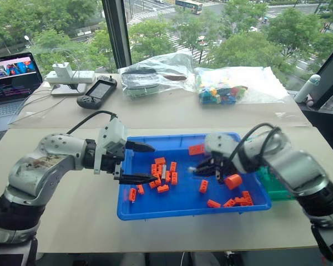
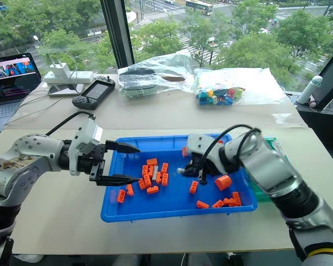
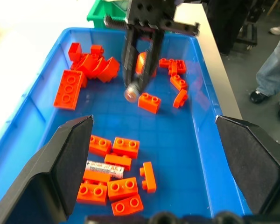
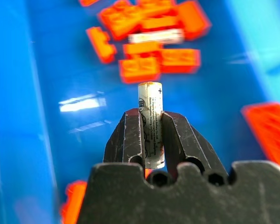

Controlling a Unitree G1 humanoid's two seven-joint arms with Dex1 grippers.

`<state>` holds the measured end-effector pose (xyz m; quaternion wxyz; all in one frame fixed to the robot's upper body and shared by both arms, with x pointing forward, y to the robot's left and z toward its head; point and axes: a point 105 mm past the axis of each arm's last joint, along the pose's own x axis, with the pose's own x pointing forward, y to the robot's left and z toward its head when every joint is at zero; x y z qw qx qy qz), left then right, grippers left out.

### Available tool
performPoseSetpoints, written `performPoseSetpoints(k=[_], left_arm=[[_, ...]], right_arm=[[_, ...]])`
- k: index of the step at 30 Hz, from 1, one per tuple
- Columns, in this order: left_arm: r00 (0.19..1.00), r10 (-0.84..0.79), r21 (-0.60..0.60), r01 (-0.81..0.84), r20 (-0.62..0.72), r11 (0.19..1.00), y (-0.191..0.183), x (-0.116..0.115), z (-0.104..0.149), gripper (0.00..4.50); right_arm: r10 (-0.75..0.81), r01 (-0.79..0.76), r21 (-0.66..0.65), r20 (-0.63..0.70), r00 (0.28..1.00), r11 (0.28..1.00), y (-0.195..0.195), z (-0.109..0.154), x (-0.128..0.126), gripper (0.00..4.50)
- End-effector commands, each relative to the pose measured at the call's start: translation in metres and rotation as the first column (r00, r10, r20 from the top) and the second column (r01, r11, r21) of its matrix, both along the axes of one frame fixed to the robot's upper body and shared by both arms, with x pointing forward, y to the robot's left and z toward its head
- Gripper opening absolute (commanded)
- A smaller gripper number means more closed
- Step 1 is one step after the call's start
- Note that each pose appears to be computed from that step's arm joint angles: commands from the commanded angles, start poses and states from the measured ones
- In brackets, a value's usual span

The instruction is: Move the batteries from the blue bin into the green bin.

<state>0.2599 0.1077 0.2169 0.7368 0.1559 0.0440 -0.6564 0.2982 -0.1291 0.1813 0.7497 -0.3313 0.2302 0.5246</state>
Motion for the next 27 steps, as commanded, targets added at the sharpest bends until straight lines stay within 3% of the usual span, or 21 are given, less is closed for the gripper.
performPoseSetpoints(k=[1, 7, 14, 18, 19, 24, 27], left_arm=[[0.998, -0.039, -0.06, 0.042, 0.051, 0.997, -0.007, -0.003, 0.017, 4.5], [0.997, -0.047, -0.091, 0.053, 0.06, 0.994, -0.012, -0.001, 0.022, 4.5], [0.998, -0.03, -0.081, 0.035, 0.063, 0.996, -0.01, 0.001, 0.019, 4.5], [0.998, -0.011, -0.057, 0.014, 0.058, 0.998, -0.006, 0.002, 0.015, 4.5], [0.998, -0.003, -0.052, 0.006, 0.056, 0.999, -0.005, 0.003, 0.014, 4.5], [0.997, 0.043, -0.022, -0.042, 0.057, 0.999, 0.003, 0.007, 0.009, 4.5], [0.992, 0.103, 0.014, -0.104, 0.074, 0.994, 0.012, 0.014, 0.003, 4.5]], right_arm=[[-0.152, 0.155, -0.016, 0.119, 0.981, 0.988, -0.045, 0.035, 0.014, 0.25], [-0.374, 0.396, -0.105, 0.183, 0.909, 0.912, -0.127, 0.053, 0.014, 0.25], [-0.444, 0.473, -0.179, 0.18, 0.878, 0.863, -0.161, 0.03, 0.014, 0.25], [-0.44, 0.466, -0.137, 0.182, 0.88, 0.874, -0.154, 0.03, 0.02, 0.25], [-0.435, 0.463, -0.139, 0.188, 0.88, 0.876, -0.153, 0.031, 0.022, 1.26], [-0.405, 0.457, -0.167, 0.273, 0.873, 0.873, -0.15, 0.043, 0.032, 2.93], [-0.325, 0.374, -0.125, 0.295, 0.898, 0.919, -0.119, 0.051, 0.04, 3.91]])
